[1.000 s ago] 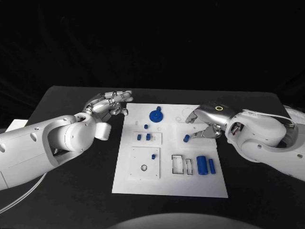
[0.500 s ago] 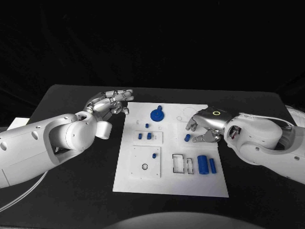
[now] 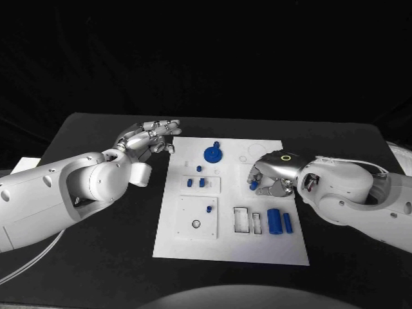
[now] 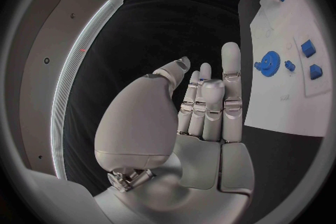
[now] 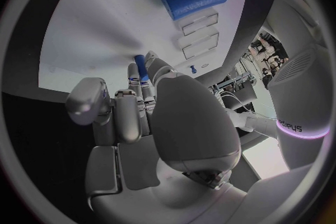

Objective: Assemble the parts on the task board

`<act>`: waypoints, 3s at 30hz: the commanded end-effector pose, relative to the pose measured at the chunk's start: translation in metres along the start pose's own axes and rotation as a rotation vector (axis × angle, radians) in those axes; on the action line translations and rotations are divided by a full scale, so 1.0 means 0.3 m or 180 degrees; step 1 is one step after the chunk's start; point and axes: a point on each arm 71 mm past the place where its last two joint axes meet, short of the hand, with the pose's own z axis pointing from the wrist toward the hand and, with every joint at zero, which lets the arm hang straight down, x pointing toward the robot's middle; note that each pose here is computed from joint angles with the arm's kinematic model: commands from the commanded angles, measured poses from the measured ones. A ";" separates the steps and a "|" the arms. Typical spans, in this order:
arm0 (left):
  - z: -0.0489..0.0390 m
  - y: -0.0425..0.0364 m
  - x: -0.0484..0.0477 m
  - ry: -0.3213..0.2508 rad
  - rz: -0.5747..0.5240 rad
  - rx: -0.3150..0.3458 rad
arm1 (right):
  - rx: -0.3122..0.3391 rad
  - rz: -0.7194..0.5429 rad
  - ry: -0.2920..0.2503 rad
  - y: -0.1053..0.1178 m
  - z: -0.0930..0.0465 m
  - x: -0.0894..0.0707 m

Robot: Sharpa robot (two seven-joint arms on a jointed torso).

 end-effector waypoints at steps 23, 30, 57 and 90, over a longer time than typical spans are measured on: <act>0.000 0.001 0.004 0.0066 0.0005 -0.0006 | -0.0003 0.0024 -0.0133 0.013 0.013 -0.007; -0.001 0.001 0.002 0.0067 0.0007 -0.0014 | 0.0005 0.0020 -0.0119 0.013 0.012 -0.006; 0.002 0.007 -0.002 0.0062 0.0012 -0.0041 | -0.0391 0.0490 -0.0431 0.153 -0.044 -0.159; 0.011 0.012 0.015 0.0110 -0.0002 -0.0053 | -0.1161 0.0561 -0.0001 0.457 0.138 0.055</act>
